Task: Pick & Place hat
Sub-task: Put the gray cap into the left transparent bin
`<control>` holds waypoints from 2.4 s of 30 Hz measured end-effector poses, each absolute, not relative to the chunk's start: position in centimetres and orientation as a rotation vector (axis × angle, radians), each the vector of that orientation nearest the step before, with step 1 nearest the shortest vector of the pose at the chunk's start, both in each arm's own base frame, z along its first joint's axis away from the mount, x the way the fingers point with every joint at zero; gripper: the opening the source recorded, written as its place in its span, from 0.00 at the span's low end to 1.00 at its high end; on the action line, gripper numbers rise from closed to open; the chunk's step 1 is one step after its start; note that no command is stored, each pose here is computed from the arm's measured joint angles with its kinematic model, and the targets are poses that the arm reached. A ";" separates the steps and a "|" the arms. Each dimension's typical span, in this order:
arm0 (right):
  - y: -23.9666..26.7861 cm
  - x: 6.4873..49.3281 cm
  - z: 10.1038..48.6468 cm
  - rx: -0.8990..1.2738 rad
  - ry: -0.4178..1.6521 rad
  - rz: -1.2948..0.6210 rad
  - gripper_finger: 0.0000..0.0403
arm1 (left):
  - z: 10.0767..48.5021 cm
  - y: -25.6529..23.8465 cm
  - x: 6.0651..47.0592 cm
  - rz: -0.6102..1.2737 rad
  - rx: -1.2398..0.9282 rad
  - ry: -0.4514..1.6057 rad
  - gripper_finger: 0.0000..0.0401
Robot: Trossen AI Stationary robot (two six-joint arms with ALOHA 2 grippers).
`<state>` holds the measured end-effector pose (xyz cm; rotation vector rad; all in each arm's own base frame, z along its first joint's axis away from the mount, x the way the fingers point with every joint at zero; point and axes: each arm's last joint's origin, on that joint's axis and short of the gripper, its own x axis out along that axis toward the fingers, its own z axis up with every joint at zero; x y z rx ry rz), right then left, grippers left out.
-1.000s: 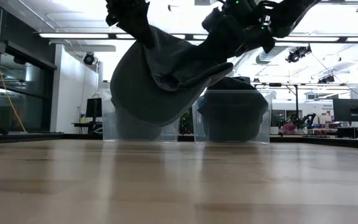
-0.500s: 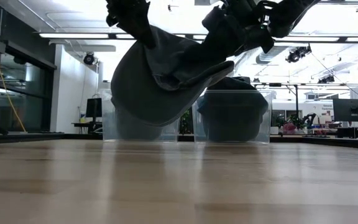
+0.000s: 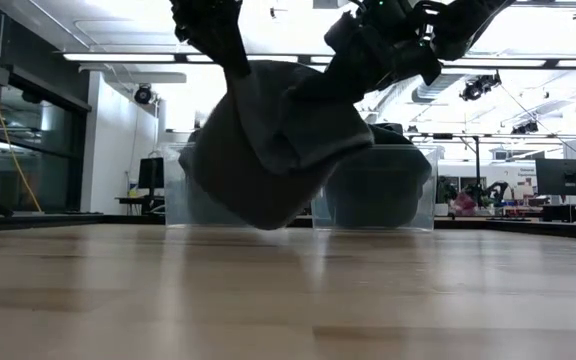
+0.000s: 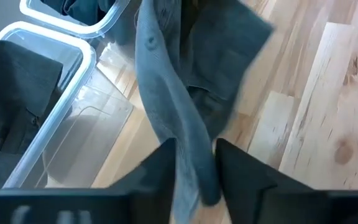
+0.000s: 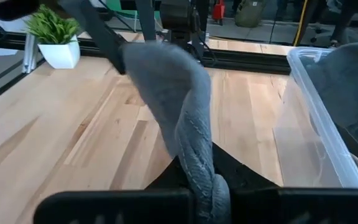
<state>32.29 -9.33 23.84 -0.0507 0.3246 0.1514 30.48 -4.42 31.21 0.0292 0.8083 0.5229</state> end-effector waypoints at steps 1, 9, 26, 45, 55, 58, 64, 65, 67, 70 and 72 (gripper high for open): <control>-9.3 32.3 23.8 -0.052 0.326 0.146 0.01 | 31.2 -4.4 30.5 0.522 0.031 0.809 0.30; -9.3 32.3 23.7 -0.051 0.348 0.115 0.00 | 35.8 -4.2 29.6 0.565 0.010 0.796 0.60; -5.0 32.1 29.0 -0.204 0.444 -0.007 0.00 | 39.3 -2.7 25.6 0.947 0.072 0.777 0.64; -8.6 32.3 42.3 -0.367 0.406 -0.090 0.00 | 31.8 -1.8 21.5 1.067 0.032 0.701 0.64; -13.5 37.6 41.7 -0.354 0.508 -0.083 0.00 | 30.2 -1.3 19.0 0.999 -0.047 0.552 0.64; -14.5 38.4 41.5 -0.341 0.544 -0.084 0.00 | 30.1 -1.2 18.5 0.993 -0.033 0.543 0.64; -15.1 39.0 41.3 -0.345 0.570 -0.088 0.00 | 31.5 -0.4 20.2 0.974 0.077 0.462 0.64; -15.1 39.0 41.3 -0.347 0.564 -0.090 0.00 | 31.9 0.0 20.6 0.961 0.100 0.460 0.64; -15.2 39.0 41.5 -0.350 0.554 -0.094 0.00 | 32.7 1.1 21.4 0.931 0.121 0.426 0.64; -15.4 38.8 41.6 -0.351 0.550 -0.101 0.00 | 33.8 2.5 22.1 0.923 0.160 0.370 0.64; -15.5 38.8 41.6 -0.358 0.557 -0.119 0.00 | 34.5 3.4 22.3 0.929 0.194 0.337 0.64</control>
